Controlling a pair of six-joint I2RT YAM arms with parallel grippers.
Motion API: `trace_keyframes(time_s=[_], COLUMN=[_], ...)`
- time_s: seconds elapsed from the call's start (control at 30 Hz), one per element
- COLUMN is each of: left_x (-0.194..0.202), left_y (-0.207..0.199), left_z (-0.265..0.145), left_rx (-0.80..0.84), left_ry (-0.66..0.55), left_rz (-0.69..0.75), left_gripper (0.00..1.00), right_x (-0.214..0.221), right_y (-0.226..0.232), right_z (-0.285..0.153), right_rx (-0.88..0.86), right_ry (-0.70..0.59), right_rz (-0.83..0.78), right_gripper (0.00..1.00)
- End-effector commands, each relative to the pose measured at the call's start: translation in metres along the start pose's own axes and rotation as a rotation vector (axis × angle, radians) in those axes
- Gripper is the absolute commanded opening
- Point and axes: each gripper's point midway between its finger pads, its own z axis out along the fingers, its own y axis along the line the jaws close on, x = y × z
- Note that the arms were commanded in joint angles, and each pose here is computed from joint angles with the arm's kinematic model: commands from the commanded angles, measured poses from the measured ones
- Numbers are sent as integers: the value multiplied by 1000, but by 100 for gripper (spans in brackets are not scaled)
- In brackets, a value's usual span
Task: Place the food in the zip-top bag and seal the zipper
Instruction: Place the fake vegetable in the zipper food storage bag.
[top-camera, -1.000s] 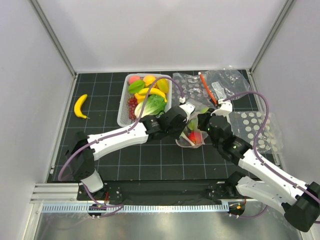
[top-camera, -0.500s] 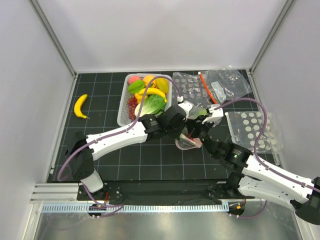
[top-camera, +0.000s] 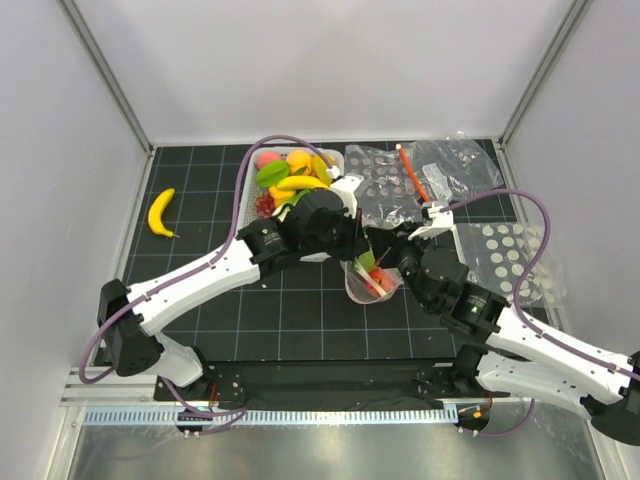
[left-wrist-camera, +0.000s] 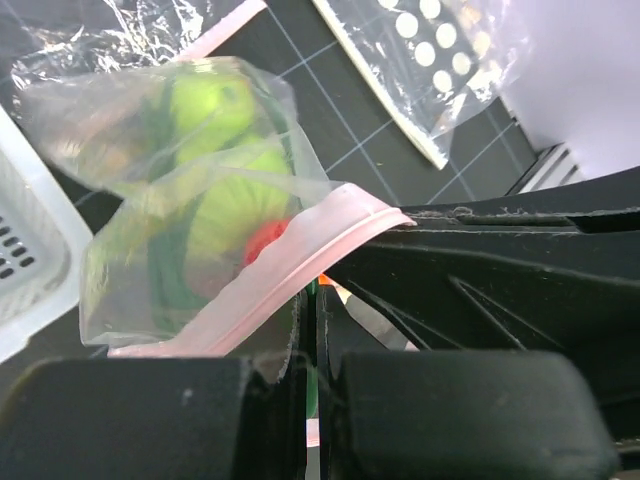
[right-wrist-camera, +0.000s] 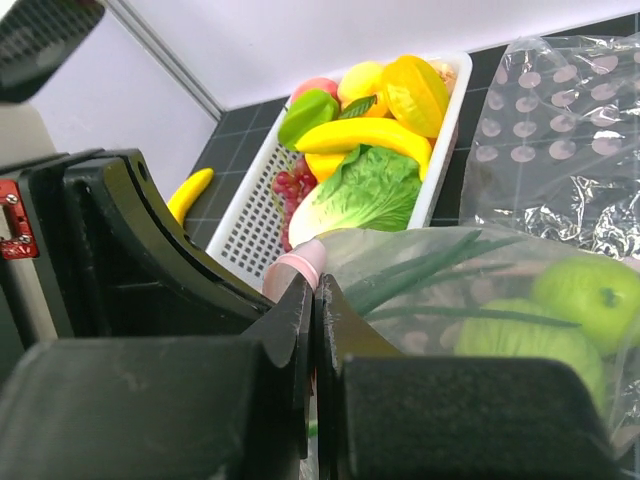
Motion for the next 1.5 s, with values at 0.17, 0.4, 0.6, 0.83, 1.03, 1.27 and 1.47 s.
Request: trace_keyframes(time_s=[0.17,0.4,0.6,0.83,1.03,1.27,1.47], left_x=[-46,-55,-51,-44,-43,-41,-50], left_y=[18,36,27,46,52,98,163], left_z=[8,26,-3,-42,-51,-54,-70], left_rx=[-114,-138,-66,-127,-157,-365,-532], left_ry=[-101,-98,-137,-200,-206,-205,-283], left_rz=[-102,-83,-50,0,14,-5,-139], left_gripper=[0,60,73,72,68,72,81], right_x=[-73,-99,-82,-65,-66,-66,-66], right_y=[37,33,-5,-22,-24,-31,-54], right_z=[-4,-8,-9,-1,-3,-6,-10], right_rx=[-57,-14,117,203,215,235,358], right_ry=[-173,-236,-283,-274,-274,-273,-296], right_rz=[239,242,217,180,157,103,62], right_gripper=[1,1,1,1,1,1,1])
